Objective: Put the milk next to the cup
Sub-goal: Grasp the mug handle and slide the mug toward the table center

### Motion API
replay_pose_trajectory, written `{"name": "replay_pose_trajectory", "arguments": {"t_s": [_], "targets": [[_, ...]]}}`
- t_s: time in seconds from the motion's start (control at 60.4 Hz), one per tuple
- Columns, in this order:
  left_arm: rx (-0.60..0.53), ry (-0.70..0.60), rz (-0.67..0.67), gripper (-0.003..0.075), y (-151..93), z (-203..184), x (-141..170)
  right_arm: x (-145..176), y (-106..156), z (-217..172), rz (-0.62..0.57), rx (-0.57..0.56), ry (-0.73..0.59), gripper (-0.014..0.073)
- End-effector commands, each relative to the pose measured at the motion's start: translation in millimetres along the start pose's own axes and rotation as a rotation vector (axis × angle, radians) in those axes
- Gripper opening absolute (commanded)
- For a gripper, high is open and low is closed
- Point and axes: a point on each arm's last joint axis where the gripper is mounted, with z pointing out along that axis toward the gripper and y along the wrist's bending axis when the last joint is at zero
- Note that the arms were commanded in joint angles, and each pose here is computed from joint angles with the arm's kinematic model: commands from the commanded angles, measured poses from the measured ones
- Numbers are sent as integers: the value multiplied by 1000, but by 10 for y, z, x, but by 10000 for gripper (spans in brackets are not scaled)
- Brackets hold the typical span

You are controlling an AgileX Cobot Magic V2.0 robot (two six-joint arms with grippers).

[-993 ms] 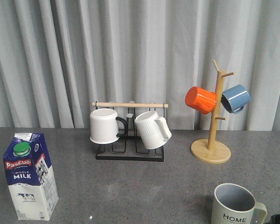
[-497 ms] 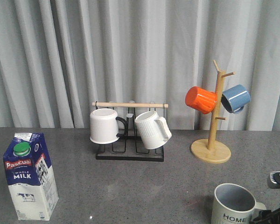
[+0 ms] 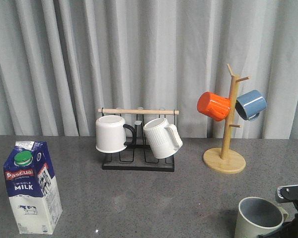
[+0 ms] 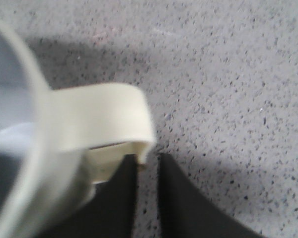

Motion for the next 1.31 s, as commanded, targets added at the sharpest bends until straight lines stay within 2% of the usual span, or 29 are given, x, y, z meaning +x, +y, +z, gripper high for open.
{"name": "replay_pose_trajectory", "arguments": {"t_s": [0.0,0.215,0.579,0.745,0.894,1.125,1.291], "targets": [[5,-85,-7,412,-14,-20,-145,-203,-38,-94,-13,28,-132,-11],[5,-85,-7,412,-14,-20,-145,-247,66,-181,-35,4,-159,-8],[5,-68,-8,412,-14,-19,-130,-739,747,-454,-76,-193,-264,-5],[6,-61,-8,412,-15,-19,-124,-853,1078,-319,-123,-272,-210,-5],[6,-61,-8,412,-15,-19,-124,-866,1295,-46,-165,-302,-139,-5],[6,-61,-8,412,-15,-19,-124,-855,1348,157,-235,-299,-33,14],[6,-61,-8,412,-15,-19,-124,-842,1340,151,-249,-297,-15,85]]}}
